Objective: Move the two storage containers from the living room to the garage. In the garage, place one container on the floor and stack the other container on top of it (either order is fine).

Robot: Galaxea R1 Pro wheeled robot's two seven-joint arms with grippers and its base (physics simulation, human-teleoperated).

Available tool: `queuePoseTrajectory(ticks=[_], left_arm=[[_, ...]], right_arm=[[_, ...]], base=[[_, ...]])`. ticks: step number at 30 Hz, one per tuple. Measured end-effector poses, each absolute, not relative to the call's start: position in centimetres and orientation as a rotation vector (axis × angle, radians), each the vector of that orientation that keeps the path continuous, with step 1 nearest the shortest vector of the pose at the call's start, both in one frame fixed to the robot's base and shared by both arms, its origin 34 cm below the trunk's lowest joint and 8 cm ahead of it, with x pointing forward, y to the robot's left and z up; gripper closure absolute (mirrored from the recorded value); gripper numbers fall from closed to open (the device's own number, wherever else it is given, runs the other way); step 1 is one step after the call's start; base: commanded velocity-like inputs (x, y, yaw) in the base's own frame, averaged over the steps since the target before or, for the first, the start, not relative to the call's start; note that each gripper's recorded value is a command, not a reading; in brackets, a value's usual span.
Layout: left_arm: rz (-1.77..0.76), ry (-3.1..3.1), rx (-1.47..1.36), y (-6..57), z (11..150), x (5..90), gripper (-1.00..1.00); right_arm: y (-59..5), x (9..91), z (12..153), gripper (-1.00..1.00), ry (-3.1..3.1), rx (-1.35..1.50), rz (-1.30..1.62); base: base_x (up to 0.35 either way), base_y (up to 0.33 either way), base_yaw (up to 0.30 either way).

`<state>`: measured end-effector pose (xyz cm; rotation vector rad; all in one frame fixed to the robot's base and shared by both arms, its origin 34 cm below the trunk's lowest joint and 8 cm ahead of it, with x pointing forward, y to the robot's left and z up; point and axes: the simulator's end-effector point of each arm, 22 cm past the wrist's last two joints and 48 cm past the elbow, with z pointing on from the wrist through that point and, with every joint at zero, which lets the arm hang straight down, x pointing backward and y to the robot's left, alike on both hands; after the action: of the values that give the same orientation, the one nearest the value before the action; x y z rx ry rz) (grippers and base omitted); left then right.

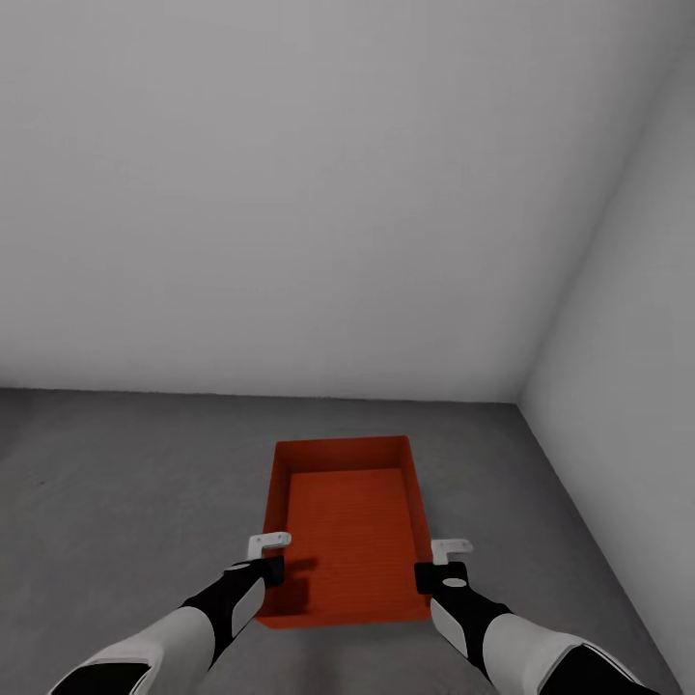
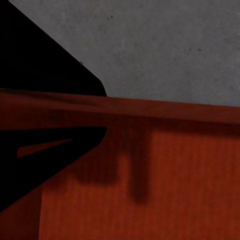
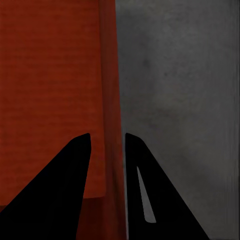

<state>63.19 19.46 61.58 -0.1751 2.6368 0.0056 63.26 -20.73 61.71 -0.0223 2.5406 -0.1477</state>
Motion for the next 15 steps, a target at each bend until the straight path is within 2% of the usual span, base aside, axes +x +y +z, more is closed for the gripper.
queuePoseTrajectory(ticks=[6, 15], left_arm=[[0.008, 2.637, -0.176, 19.40, 61.60, 63.20, 1.00], [0.016, 2.638, -0.179, 18.98, 61.65, 63.13, 1.00]], right_arm=[[-20.81, 63.27, 61.70, 1.00, 2.540, -0.022, -0.147], [-21.24, 63.28, 61.62, 1.00, 2.542, -0.023, -0.140]], base=[[0.000, 0.000, -0.209], [0.000, 0.000, -0.023]])
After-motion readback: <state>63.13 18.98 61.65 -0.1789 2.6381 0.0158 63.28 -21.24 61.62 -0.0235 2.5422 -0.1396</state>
